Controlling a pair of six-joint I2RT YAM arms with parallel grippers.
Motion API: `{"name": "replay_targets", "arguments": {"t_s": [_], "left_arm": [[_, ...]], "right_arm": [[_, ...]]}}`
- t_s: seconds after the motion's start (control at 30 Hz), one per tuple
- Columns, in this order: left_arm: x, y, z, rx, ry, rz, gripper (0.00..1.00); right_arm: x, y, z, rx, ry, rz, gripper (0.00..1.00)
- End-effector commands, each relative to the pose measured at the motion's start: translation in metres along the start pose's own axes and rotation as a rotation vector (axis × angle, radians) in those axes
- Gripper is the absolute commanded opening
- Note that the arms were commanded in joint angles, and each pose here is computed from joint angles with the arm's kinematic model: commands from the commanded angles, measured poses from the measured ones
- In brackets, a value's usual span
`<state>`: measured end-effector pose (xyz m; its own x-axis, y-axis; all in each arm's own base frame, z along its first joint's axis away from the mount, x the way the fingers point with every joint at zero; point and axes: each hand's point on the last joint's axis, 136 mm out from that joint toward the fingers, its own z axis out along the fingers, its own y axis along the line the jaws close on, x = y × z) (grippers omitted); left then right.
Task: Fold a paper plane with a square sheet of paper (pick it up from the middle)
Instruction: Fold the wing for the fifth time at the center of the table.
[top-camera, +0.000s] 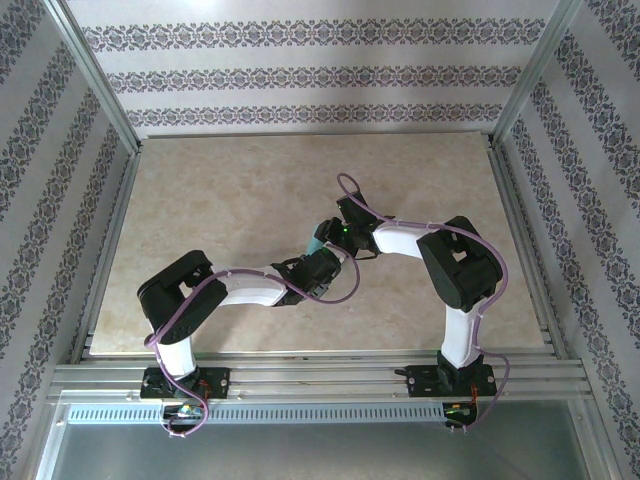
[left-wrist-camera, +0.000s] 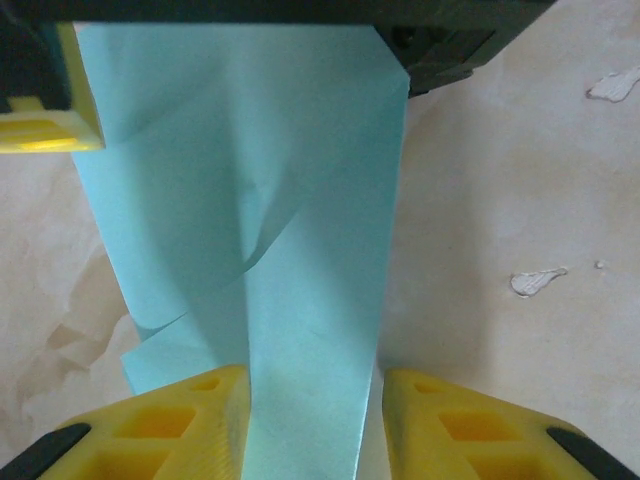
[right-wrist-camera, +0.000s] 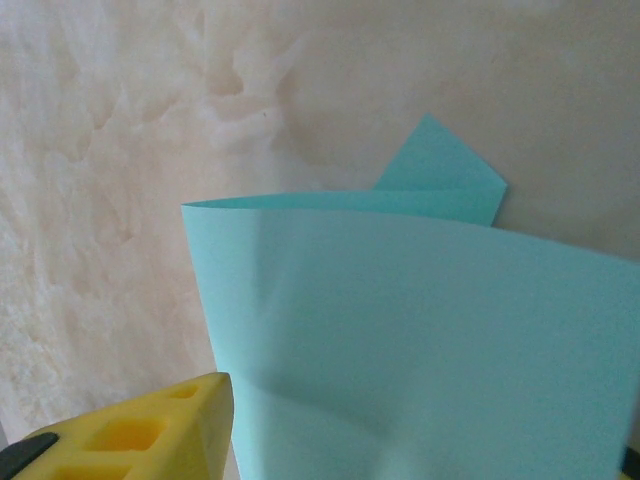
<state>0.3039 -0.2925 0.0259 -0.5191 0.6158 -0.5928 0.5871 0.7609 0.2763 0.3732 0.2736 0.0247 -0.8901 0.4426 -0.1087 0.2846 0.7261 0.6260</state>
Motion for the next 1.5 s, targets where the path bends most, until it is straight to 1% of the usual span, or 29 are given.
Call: {"name": "replay_targets", "arguments": {"t_s": [0.0,0.17,0.63,0.73,0.83,0.9,1.1,1.27,1.47], "left_arm": [[-0.005,-0.001,-0.009,0.002,-0.018,0.001,0.37],[-0.01,0.001,-0.015,0.007,-0.041,-0.026,0.27],[-0.006,0.004,-0.013,0.021,-0.025,-0.067,0.11],[-0.005,0.003,-0.012,0.057,-0.022,-0.103,0.07],[-0.007,0.004,-0.014,0.129,-0.031,-0.178,0.02],[-0.007,0.004,-0.015,0.187,-0.036,-0.234,0.0],[-0.009,0.007,-0.021,0.341,-0.054,-0.375,0.0],[-0.01,0.008,-0.025,0.437,-0.063,-0.444,0.0],[-0.014,0.009,-0.026,0.528,-0.077,-0.517,0.0]], "right_arm": [[0.013,-0.056,0.008,0.174,0.049,0.071,0.51],[0.013,-0.056,0.008,0.171,0.049,0.076,0.51],[0.015,-0.055,0.008,0.154,0.064,0.089,0.54],[0.015,-0.054,0.009,0.148,0.07,0.095,0.54],[0.015,-0.052,0.008,0.137,0.076,0.095,0.56],[0.015,-0.049,0.007,0.123,0.077,0.092,0.59],[0.007,-0.027,-0.005,0.033,0.064,0.063,0.73],[-0.011,-0.002,-0.032,-0.088,0.012,0.043,0.83],[-0.026,0.003,-0.063,-0.183,-0.037,0.013,0.93]]}}
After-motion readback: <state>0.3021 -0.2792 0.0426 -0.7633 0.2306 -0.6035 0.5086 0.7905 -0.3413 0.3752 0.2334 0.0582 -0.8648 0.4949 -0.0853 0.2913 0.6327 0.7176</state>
